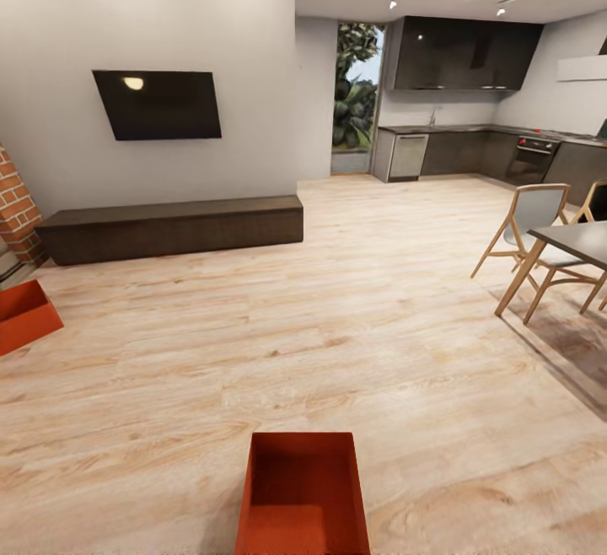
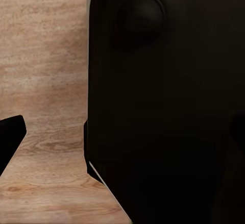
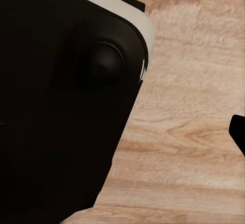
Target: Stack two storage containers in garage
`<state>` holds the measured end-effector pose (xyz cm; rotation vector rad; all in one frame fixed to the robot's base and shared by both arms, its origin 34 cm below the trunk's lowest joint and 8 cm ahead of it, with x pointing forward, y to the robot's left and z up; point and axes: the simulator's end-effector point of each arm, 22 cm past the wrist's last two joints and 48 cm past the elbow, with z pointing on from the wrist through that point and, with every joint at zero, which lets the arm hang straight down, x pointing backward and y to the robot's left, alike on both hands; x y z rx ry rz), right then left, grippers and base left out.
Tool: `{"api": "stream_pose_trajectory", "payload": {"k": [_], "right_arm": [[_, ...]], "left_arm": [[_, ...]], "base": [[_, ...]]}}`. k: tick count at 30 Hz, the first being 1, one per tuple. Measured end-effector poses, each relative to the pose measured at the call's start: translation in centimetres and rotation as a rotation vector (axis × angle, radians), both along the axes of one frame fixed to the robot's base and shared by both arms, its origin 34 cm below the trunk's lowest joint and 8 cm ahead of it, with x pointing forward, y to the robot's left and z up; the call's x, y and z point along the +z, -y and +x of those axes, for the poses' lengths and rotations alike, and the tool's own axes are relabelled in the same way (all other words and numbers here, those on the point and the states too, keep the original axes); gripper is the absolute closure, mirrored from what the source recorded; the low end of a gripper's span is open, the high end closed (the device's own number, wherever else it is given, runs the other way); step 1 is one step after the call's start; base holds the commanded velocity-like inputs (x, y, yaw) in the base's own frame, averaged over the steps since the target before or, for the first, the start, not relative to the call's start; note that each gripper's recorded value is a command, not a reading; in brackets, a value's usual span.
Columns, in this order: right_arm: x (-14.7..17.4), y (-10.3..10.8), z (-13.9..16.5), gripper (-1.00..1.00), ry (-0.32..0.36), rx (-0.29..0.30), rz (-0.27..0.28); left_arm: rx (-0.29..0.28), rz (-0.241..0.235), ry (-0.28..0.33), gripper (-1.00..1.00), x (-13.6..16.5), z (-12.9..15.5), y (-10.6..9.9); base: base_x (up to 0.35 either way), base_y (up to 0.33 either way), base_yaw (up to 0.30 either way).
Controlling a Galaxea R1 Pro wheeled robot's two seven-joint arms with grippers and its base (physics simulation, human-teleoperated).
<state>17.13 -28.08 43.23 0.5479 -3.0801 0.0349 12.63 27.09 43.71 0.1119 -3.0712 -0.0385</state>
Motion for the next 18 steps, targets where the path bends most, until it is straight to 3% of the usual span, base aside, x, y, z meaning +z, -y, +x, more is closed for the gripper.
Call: {"api": "stream_pose_trajectory", "payload": {"k": [18], "right_arm": [[-0.1,-0.1,-1.1,-1.00,-0.029,0.000,0.001]], "left_arm": [[0.000,0.000,-0.029,-1.00,0.1,-1.1,0.0]], "base": [[0.000,0.000,0.000]]}}
